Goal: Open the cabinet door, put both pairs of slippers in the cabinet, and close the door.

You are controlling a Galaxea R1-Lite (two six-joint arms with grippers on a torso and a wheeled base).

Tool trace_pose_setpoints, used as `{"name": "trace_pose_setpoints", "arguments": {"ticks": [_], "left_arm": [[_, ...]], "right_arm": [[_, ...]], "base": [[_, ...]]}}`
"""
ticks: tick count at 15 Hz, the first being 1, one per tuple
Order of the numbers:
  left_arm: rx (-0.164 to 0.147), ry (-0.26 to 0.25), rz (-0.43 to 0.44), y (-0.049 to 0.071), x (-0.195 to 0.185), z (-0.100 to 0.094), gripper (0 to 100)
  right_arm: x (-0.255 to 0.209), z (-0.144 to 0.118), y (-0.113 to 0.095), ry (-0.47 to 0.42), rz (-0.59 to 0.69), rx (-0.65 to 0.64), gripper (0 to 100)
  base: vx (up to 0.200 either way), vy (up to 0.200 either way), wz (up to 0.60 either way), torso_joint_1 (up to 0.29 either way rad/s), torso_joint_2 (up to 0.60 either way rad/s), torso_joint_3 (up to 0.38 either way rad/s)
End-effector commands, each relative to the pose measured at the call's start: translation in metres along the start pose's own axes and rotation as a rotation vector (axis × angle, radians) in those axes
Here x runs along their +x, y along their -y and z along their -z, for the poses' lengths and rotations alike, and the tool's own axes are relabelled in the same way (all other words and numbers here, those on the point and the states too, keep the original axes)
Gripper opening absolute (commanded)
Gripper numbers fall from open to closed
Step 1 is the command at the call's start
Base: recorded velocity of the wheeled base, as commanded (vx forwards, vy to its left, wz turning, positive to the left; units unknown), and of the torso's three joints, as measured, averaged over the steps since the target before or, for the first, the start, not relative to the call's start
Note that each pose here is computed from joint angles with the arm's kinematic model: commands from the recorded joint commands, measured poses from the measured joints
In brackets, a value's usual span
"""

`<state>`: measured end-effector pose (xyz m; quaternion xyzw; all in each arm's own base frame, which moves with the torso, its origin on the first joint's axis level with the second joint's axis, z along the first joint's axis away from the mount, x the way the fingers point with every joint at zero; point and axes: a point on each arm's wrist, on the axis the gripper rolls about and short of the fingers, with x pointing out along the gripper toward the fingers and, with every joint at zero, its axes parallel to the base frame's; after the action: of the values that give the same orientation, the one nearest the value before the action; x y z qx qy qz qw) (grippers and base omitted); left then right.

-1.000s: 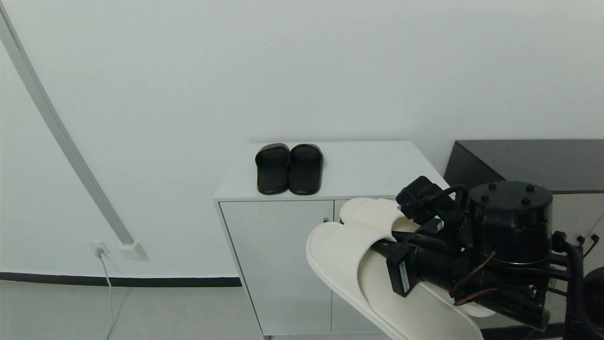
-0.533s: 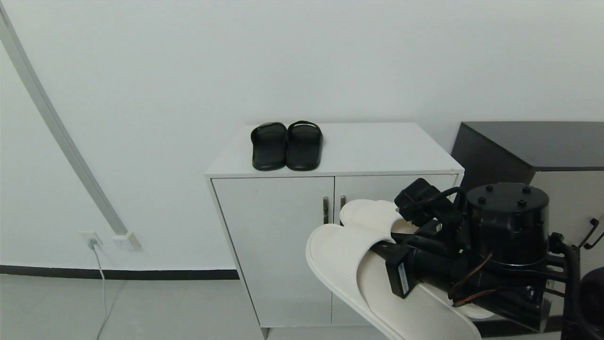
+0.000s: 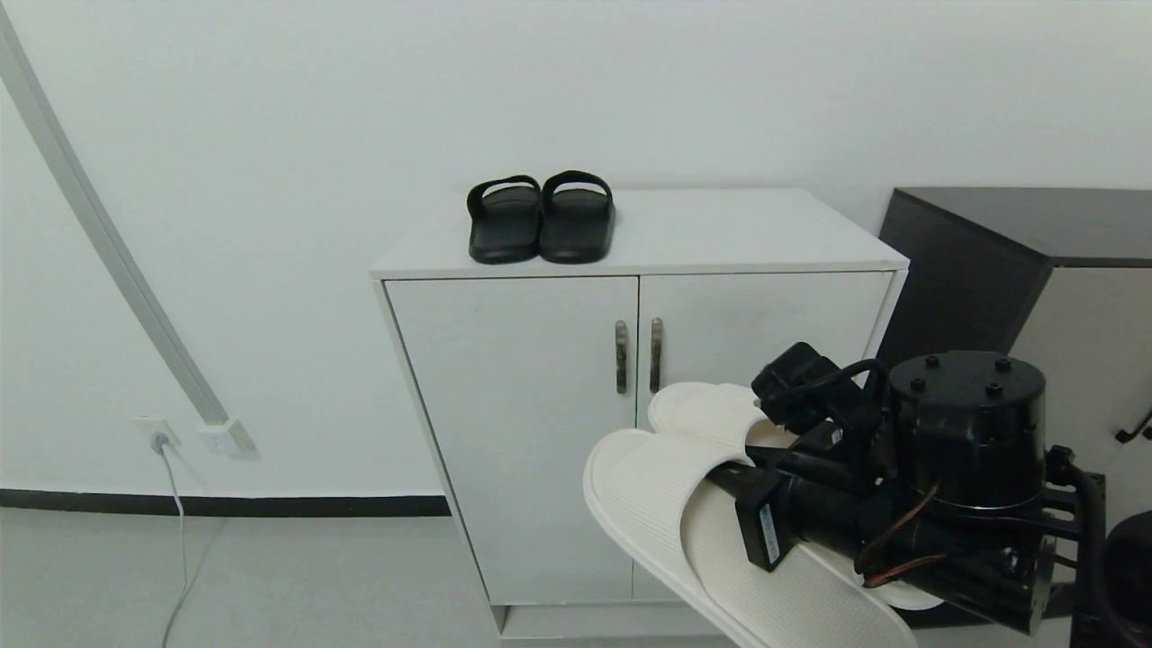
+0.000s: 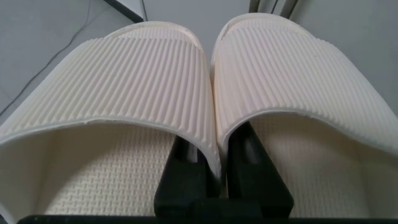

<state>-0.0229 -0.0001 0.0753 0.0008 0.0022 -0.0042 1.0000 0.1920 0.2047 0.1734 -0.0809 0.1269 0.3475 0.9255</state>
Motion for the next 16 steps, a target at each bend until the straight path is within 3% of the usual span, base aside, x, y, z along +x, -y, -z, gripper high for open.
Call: {"name": "trace_pose_setpoints", "arguments": {"ticks": [1, 12, 16], "left_arm": [[0.000, -0.002, -0.001, 0.0000, 0.0001, 0.0000, 100], [0.000, 0.000, -0.001, 0.0000, 0.0000, 0.0000, 100], [0.000, 0.000, -0.001, 0.0000, 0.0000, 0.0000, 100]], "right_arm": [[0.0003, 0.0005, -0.0002, -0.002, -0.001, -0.001, 0], [-0.0017, 0.0022, 0.0000, -0.006, -0.001, -0.002, 0], [-0.0015, 0.0034, -0.0001, -0.011, -0.001, -0.002, 0]], "base": [[0.000, 0.000, 0.00, -0.139, 0.47, 0.325], [0.000, 0.000, 0.00, -0.084, 0.45, 0.366], [0.000, 0.000, 0.00, -0.001, 0.05, 0.042]]}}
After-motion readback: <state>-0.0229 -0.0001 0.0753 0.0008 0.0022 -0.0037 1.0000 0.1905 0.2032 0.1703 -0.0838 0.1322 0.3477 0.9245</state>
